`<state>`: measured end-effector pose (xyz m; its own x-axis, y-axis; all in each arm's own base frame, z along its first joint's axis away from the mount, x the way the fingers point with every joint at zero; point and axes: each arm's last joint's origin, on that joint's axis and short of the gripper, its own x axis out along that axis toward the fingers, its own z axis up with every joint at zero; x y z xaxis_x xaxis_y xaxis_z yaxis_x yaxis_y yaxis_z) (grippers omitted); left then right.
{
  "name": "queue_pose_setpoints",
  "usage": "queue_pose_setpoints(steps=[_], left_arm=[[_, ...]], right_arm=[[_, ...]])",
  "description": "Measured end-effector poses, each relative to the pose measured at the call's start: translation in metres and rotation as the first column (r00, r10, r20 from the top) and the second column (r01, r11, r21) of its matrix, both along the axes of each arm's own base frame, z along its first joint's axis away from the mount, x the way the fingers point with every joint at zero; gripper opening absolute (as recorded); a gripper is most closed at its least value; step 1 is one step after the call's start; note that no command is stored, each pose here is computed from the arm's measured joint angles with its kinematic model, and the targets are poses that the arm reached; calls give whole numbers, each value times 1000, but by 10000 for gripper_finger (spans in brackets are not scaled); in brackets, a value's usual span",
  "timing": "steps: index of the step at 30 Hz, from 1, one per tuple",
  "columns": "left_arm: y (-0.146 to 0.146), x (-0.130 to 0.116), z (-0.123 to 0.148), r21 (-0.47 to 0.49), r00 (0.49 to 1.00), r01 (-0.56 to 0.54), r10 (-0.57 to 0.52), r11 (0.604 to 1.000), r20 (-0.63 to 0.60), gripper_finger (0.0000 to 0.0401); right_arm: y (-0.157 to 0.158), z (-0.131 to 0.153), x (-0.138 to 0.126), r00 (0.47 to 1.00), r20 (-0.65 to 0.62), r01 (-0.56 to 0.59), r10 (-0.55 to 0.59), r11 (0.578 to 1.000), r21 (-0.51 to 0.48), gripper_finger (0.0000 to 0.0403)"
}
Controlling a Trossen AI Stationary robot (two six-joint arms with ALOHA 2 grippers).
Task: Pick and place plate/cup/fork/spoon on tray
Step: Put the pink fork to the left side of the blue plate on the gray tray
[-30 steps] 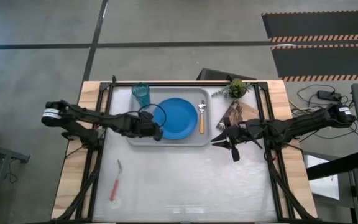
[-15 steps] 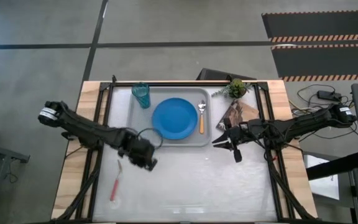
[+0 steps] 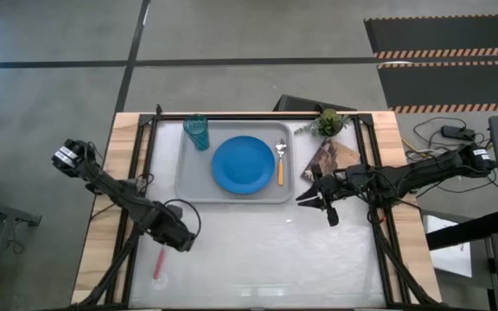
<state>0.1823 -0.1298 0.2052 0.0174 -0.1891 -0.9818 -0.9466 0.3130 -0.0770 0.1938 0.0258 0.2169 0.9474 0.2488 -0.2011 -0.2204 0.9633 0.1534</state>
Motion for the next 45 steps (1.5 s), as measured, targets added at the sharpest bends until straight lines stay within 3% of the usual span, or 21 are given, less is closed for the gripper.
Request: queue_pose_setpoints(steps=[4, 15, 22, 29, 42, 45], left_arm=[[3, -6, -12, 24, 1000, 4, -4, 1000, -20, 42], [7, -18, -35, 50, 997, -28, 31, 998, -73, 206], [1, -29, -44, 57, 992, -12, 19, 998, -124, 228], [-6, -34, -47, 60, 991, 17, -8, 998, -136, 197], [-4, -36, -64, 30, 994, 16, -12, 999, -111, 21], [-4, -37, -61, 21, 995, 16, -13, 1000, -103, 6]], right_arm=[[0, 0, 0, 1000, 5, -4, 5, 1000, -20, 57], [0, 0, 0, 1000, 11, -8, 9, 999, -43, 57], [0, 0, 0, 1000, 9, -6, 7, 999, -35, 57], [0, 0, 0, 1000, 3, -1, 1, 1000, -10, 57], [0, 0, 0, 1000, -2, 2, -2, 1000, 4, 57], [0, 0, 0, 1000, -1, 3, -3, 1000, 1, 57]])
